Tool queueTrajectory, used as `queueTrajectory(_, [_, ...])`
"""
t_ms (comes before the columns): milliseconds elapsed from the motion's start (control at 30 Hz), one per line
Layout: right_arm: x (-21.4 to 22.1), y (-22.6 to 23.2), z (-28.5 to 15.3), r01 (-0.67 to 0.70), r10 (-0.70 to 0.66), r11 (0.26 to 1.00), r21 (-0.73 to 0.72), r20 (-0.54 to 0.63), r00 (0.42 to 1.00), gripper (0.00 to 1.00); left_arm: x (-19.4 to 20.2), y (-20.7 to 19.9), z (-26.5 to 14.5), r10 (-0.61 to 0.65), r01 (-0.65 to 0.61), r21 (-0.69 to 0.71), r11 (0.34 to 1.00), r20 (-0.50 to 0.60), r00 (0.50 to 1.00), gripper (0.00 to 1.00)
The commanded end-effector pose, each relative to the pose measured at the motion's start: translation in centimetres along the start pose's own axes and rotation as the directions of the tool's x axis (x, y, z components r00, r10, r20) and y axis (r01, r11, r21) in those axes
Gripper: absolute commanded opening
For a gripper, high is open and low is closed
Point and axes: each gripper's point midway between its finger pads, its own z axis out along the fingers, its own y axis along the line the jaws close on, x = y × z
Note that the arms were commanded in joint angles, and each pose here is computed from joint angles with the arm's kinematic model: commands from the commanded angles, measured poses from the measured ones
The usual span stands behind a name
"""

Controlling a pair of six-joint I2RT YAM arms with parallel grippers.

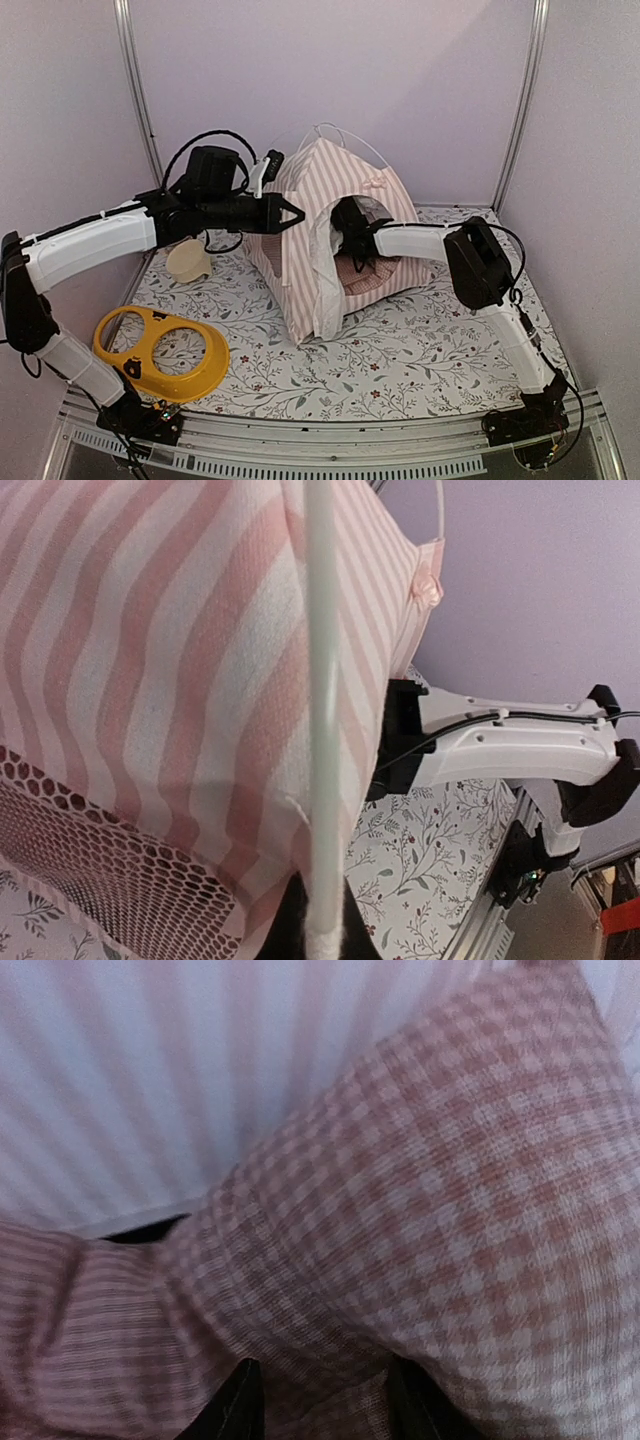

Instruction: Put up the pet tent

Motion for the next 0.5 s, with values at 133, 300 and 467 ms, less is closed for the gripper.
queueTrajectory(133, [8.4, -6.0, 4.9, -0.038, 0.038, 0.999, 0.007, -0.369, 0.929, 0.39, -2.3, -3.3, -3.7, -0.023, 0.018, 0.056, 0.998, 0.078, 0.997, 0.0])
queueTrajectory(300, [6.3, -1.4, 2.2, -0.105, 0.011, 0.97, -0.219, -0.392, 0.92, 0.41, -2.6, -1.5, -2.2, -0.054, 0.057, -0.021, 0.998, 0.122, 0.991, 0.0])
queueTrajectory(467, [0.0, 6.1, -5.6, -0.044, -0.044, 0.864, -0.502, -0.162, 0.986, 0.51, -2.9, 1.5, -0.9, -0.104, 0.134, -0.134, 0.982, 0.209, 0.972, 0.0])
